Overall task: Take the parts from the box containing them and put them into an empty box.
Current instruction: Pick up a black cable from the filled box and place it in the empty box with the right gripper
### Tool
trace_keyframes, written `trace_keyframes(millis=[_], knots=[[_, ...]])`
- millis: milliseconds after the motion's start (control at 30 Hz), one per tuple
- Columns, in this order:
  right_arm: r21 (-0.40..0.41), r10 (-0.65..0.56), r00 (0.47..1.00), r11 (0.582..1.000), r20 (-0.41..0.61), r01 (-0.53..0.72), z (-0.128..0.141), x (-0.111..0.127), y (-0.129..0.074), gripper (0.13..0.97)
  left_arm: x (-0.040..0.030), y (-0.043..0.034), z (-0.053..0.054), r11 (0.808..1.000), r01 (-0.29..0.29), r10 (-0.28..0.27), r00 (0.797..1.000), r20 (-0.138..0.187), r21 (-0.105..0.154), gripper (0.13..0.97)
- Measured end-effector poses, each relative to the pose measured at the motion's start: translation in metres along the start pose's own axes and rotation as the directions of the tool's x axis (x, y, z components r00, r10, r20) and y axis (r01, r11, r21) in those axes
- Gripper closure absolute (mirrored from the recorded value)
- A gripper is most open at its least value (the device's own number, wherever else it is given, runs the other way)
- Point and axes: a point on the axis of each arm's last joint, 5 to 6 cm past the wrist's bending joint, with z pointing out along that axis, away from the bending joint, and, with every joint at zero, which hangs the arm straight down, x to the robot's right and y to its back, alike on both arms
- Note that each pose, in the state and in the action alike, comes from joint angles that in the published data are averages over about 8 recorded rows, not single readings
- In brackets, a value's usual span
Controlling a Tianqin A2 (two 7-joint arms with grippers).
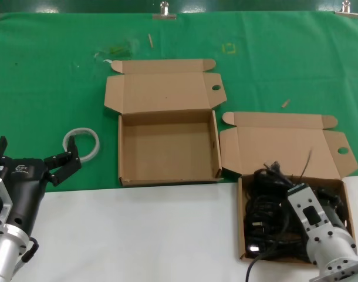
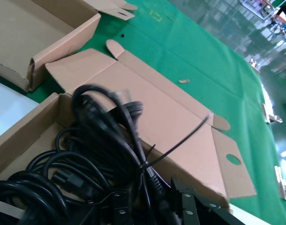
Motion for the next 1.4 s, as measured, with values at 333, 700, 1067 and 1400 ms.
trace_keyframes(millis=[333,700,1067,1400], knots=[[0.011,-0.021,0.999,1.0,-0.027,0.021,-0.023,0.01,-0.014,0.863,0.0,0.0,0.0,1.0,0.0,0.0,1.0,0.0,0.0,0.132],[0.078,-0.021,1.0,0.997,-0.018,0.022,-0.046,0.009,-0.044,0.868,0.0,0.0,0.0,1.0,0.0,0.0,1.0,0.0,0.0,0.132],[0.264,-0.072,0.992,0.964,0.105,0.042,-0.025,-0.04,-0.103,0.87,0.0,0.0,0.0,1.0,0.0,0.0,1.0,0.0,0.0,0.132],[0.353,-0.138,0.973,0.933,0.187,0.065,0.006,-0.076,-0.128,0.87,0.0,0.0,0.0,1.0,0.0,0.0,1.0,0.0,0.0,0.132]])
